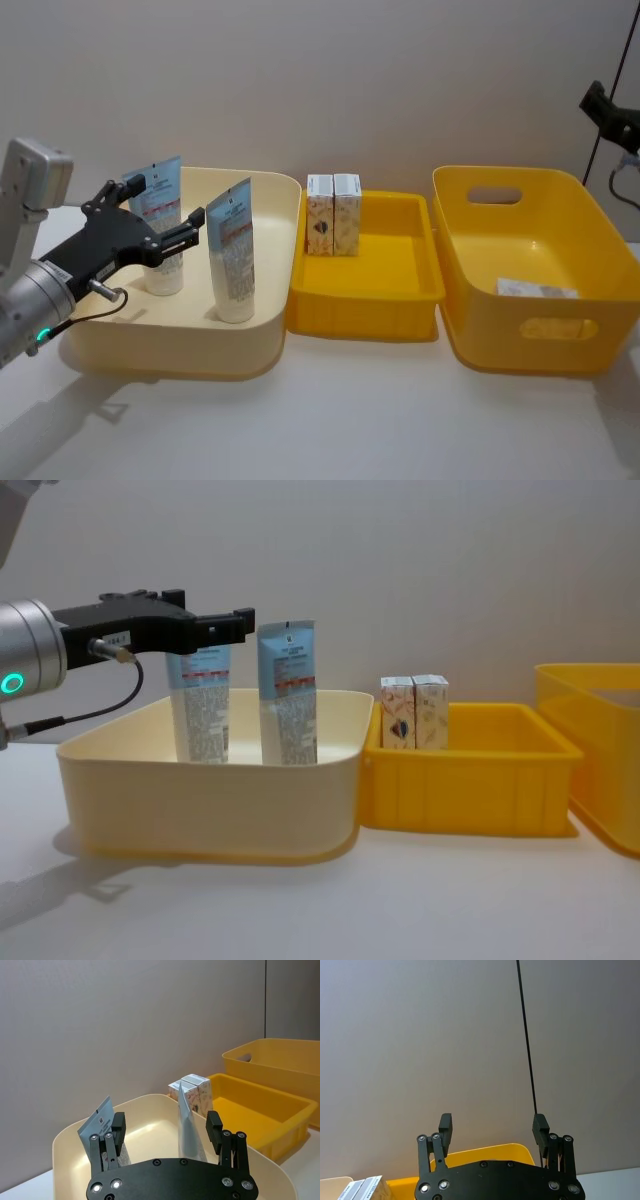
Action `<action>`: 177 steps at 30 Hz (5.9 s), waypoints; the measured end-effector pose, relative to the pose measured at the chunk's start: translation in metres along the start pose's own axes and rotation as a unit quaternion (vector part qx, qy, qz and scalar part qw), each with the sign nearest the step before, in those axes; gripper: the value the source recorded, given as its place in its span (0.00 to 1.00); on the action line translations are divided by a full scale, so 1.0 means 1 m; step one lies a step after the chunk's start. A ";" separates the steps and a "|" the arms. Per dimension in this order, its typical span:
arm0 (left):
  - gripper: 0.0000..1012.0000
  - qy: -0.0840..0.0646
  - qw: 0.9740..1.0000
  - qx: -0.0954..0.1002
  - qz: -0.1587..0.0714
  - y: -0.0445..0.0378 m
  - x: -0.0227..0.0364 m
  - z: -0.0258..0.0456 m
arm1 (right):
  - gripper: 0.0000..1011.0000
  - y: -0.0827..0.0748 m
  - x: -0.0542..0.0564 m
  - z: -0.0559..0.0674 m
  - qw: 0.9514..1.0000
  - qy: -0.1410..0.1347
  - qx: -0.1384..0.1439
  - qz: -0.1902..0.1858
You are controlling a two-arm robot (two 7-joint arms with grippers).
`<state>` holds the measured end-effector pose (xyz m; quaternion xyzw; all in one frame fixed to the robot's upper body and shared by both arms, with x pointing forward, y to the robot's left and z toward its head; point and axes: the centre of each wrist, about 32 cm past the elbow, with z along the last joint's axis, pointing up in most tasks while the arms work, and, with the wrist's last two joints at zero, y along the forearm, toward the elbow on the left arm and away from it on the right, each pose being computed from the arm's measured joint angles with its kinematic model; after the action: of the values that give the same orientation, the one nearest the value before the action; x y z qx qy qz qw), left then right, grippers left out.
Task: Bimanual collaborative sorting of washing and personal care products
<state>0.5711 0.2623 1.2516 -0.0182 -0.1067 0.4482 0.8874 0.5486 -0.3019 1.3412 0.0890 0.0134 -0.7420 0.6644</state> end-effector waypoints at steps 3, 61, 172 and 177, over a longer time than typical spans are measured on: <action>0.99 0.003 1.000 -0.001 -0.012 -0.0018 0.0047 -0.0016 | 0.99 0.000 0.000 0.000 1.000 0.000 0.000 0.000; 0.99 0.046 0.992 0.006 -0.118 -0.0588 0.0413 -0.0464 | 0.99 0.000 0.000 0.000 1.000 0.000 0.000 0.000; 0.09 -0.015 0.986 -0.063 -0.157 -0.0891 0.0546 0.0075 | 0.99 0.000 0.000 0.000 1.000 0.000 0.000 0.000; 0.09 -0.025 0.983 -0.086 -0.160 -0.0939 0.0580 0.0270 | 0.99 0.003 -0.002 0.000 1.000 -0.003 0.002 0.008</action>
<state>0.6733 0.2508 1.3001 -0.0658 -0.1688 0.2897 0.9398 0.5518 -0.3006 1.3414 0.0882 0.0088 -0.7368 0.6703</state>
